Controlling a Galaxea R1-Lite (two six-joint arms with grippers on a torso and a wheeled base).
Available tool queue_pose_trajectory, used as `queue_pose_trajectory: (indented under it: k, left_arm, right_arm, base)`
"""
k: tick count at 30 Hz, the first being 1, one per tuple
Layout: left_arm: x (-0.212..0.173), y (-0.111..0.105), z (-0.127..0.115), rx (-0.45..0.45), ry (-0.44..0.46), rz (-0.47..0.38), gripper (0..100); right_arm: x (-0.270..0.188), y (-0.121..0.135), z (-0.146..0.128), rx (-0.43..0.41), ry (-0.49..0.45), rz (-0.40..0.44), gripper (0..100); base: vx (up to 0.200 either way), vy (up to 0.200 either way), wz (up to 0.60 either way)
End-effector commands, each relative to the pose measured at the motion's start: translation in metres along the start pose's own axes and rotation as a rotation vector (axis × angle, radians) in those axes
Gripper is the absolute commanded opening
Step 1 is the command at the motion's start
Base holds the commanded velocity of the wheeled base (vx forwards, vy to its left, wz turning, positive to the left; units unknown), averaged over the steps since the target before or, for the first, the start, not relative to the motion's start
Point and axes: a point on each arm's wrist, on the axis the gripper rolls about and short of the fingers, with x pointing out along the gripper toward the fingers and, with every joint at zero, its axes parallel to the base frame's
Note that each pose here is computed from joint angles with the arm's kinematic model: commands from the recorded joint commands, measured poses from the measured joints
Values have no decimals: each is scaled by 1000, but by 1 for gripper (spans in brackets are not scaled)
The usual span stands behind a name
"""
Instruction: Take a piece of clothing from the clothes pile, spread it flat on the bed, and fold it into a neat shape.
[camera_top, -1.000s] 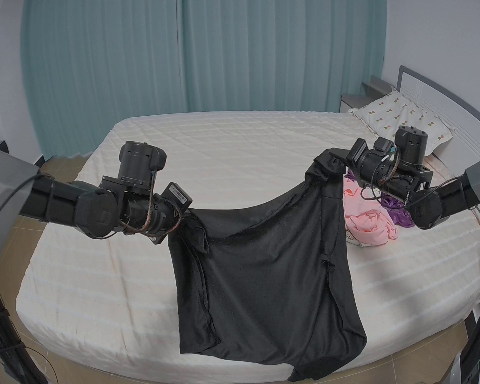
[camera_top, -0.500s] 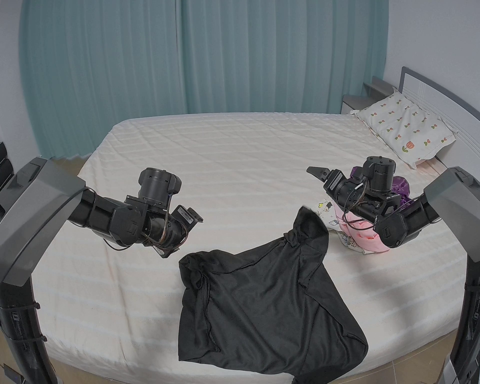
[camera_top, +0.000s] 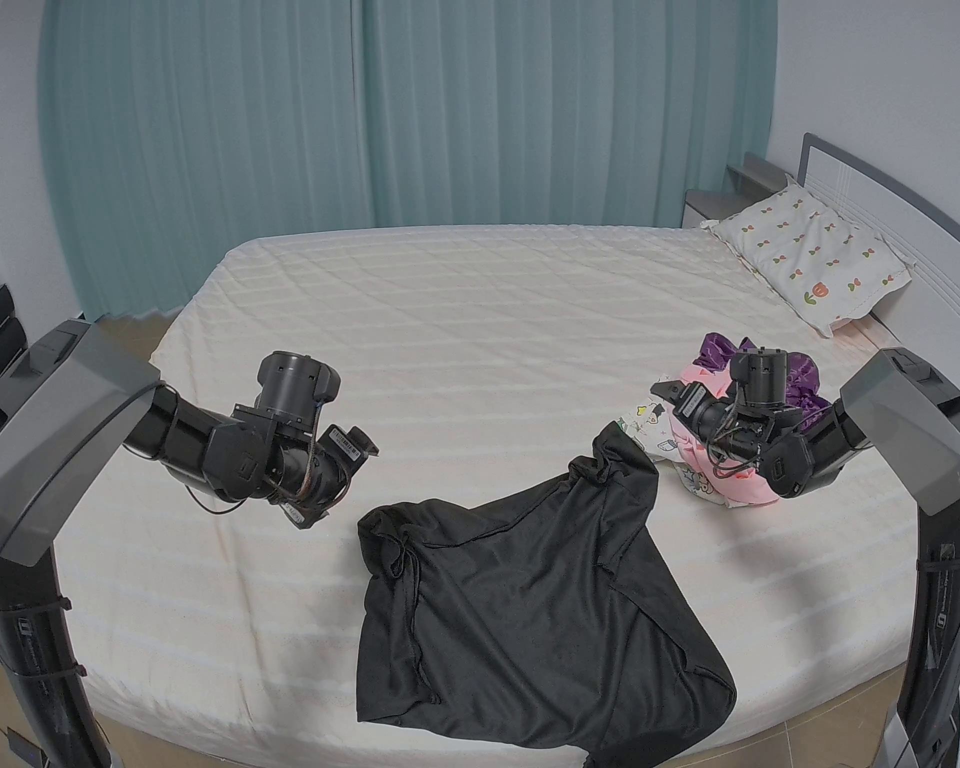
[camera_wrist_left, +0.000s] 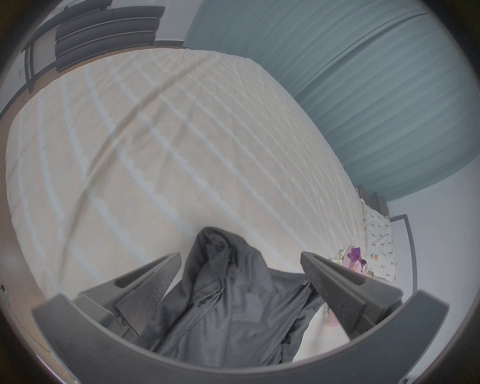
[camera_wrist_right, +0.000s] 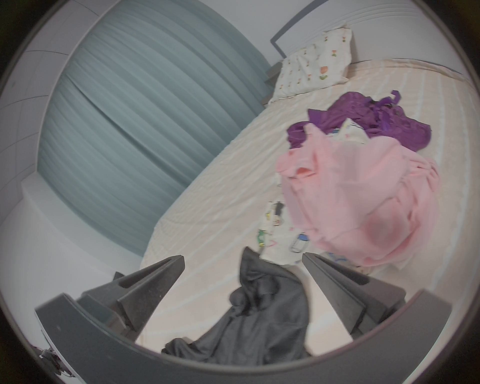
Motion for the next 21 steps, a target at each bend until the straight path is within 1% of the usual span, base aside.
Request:
queue_pose_trajectory:
  k: [1, 4, 8, 11, 12, 13, 15, 19, 21]
  left_arm:
    - [-38, 13, -4, -3, 35, -36, 100]
    - [-46, 24, -10, -9, 57, -39, 100]
    - [-58, 35, -18, -46, 70, -44, 100]
    - [-66, 41, -25, -39, 79, -49, 100]
    - [-68, 45, -31, -34, 84, -55, 100]
    - [-69, 47, -32, -33, 82, -61, 100]
    - [-71, 49, -34, -33, 80, -70, 100]
    - [-72, 56, -37, -52, 74, -85, 100]
    - [-72, 56, -38, -57, 74, -90, 100]
  right_arm:
    - [6, -54, -6, 38, 45, -142, 100]
    - [8, -72, -13, 48, 69, -186, 100]
    - [6, -83, -21, 53, 100, -223, 100]
    - [8, -88, -26, 54, 126, -247, 100]
    - [12, -94, -32, 57, 153, -276, 100]
    - [16, -98, -33, 60, 156, -284, 100]
    - [23, -102, -33, 65, 155, -291, 100]
    - [47, -122, -22, 71, 75, -334, 100]
    - [56, -127, -14, 80, 41, -341, 100]
  base:
    - [0, 0, 0]
    - [0, 0, 0]
    - [0, 0, 0]
    - [0, 0, 0]
    - [0, 0, 0]
    - [0, 0, 0]
    - [0, 0, 0]
    - [0, 0, 0]
    - [0, 0, 0]
